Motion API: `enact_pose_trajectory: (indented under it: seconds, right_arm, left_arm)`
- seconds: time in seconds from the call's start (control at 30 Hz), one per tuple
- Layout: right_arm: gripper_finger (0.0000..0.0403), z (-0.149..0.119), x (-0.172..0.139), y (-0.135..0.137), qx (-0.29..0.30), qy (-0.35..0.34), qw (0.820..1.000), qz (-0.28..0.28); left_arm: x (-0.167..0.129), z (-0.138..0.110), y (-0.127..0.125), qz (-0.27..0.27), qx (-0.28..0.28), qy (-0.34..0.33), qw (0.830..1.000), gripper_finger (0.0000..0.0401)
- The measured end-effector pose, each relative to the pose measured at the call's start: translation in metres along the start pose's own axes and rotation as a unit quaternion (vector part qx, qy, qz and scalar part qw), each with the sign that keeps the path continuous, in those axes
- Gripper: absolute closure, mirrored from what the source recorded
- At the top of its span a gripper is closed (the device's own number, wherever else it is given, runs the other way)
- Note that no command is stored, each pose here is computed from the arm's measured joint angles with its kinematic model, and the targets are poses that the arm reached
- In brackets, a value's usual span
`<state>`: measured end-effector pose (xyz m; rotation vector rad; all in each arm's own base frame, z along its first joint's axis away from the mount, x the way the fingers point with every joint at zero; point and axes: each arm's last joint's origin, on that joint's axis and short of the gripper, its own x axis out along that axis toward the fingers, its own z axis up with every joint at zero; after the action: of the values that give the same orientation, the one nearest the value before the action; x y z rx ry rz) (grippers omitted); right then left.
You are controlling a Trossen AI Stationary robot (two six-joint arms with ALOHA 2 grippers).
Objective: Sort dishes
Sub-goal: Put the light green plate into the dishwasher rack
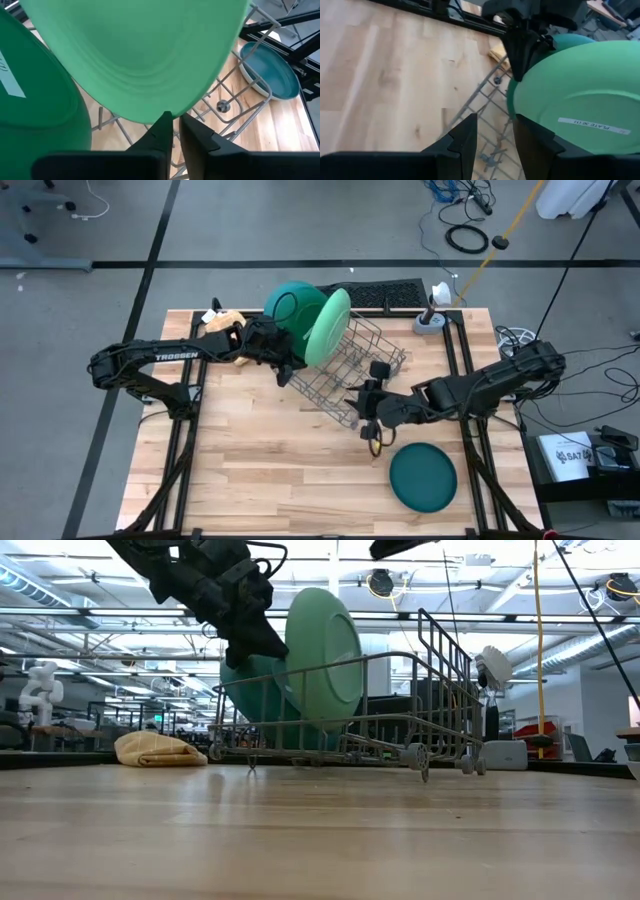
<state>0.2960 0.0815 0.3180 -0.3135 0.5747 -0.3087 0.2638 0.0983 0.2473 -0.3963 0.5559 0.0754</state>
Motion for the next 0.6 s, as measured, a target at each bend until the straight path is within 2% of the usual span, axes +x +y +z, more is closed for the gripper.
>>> enact_pose_trajectory:
  seconds: [0.13,0.23,0.3,0.5,0.6]
  right_arm:
    - [0.0284,-0.002,0.018,-0.010,-0.028,0.013,0.999,-0.033]
    - [0.0284,0.003,0.027,-0.030,-0.022,0.005,0.993,-0.112]
    - [0.0284,0.005,0.033,-0.045,-0.016,-0.001,0.990,-0.137]
    - [0.0284,0.003,0.054,-0.082,0.015,-0.011,0.992,-0.122]
    - [0.0284,-0.002,0.069,-0.096,0.020,-0.003,0.991,-0.133]
  left_arm:
    - [0.000,0.000,0.000,-0.001,0.000,0.000,1.000,0.0389]
    - [0.000,0.000,0.000,-0.002,-0.010,0.000,1.000,0.0395]
    - [0.000,0.000,0.000,-0.002,-0.013,0.000,1.000,0.0395]
    - [0.001,-0.001,-0.005,-0.016,-0.012,0.004,1.000,0.0382]
    - [0.002,-0.001,-0.006,-0.020,-0.021,0.005,1.000,0.0381]
